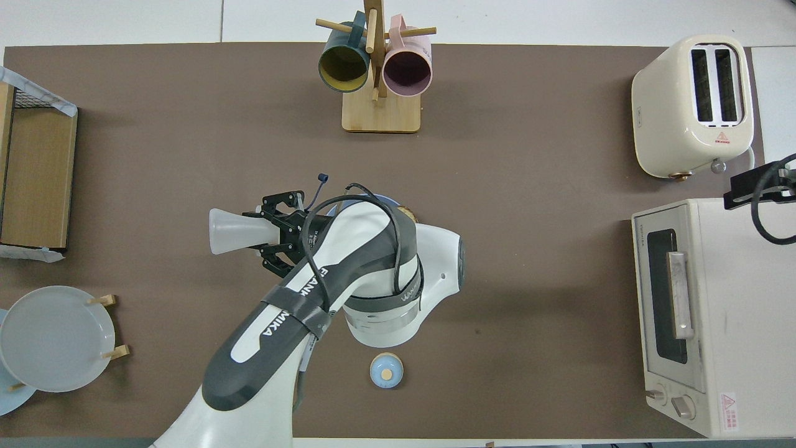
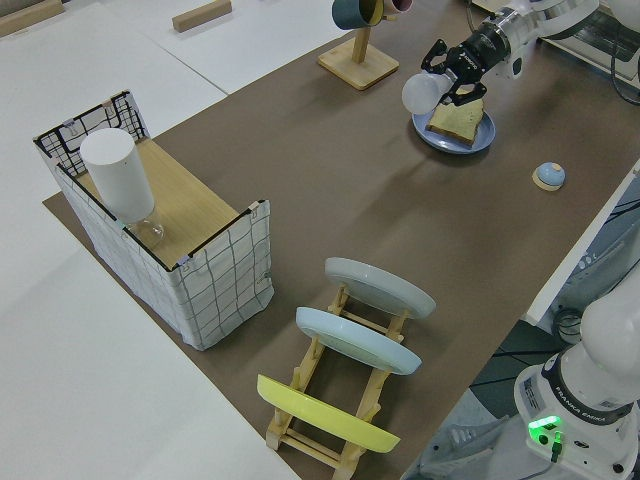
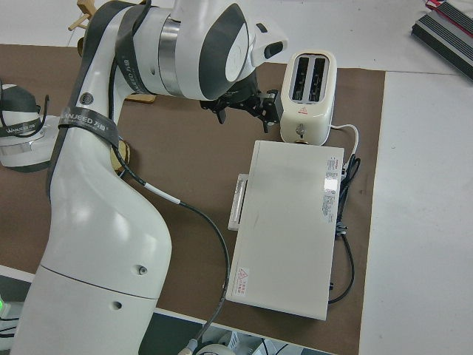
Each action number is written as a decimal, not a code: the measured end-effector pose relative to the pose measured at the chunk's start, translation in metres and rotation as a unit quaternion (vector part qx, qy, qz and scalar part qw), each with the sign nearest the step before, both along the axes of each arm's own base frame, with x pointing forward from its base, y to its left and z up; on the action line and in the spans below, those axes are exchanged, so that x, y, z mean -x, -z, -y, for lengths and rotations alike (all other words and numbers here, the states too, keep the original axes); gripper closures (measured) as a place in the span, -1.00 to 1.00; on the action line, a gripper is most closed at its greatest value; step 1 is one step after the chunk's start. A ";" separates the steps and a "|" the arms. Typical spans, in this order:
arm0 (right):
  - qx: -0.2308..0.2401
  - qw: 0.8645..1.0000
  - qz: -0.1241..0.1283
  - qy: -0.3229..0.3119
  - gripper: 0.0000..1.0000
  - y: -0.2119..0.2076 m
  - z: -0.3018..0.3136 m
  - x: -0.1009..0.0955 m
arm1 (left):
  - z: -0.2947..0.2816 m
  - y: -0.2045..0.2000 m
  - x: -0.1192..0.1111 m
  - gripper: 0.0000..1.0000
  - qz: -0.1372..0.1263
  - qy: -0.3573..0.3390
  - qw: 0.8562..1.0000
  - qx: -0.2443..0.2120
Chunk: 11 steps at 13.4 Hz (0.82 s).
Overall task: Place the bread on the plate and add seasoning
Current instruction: 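Move the bottle over the bread with the left gripper and tilt it down, then shake the tilted bottle over the bread with the left gripper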
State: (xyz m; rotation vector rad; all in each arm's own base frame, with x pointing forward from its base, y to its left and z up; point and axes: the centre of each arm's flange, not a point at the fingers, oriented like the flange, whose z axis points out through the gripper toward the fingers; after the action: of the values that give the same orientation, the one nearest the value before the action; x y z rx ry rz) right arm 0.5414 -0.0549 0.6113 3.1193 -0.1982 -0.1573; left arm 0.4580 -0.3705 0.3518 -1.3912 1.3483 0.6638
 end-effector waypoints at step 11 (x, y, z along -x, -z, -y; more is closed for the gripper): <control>0.000 1.000 0.002 -0.003 -1.00 -0.001 -0.003 0.000 | 0.078 0.055 0.033 0.07 0.045 0.078 0.990 -0.112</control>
State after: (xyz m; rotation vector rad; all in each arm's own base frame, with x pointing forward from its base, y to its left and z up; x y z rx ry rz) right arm 0.5410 -0.0515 0.6123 3.1201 -0.1885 -0.1522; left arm 0.4253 -0.4485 0.2967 -1.1125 1.2555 0.6203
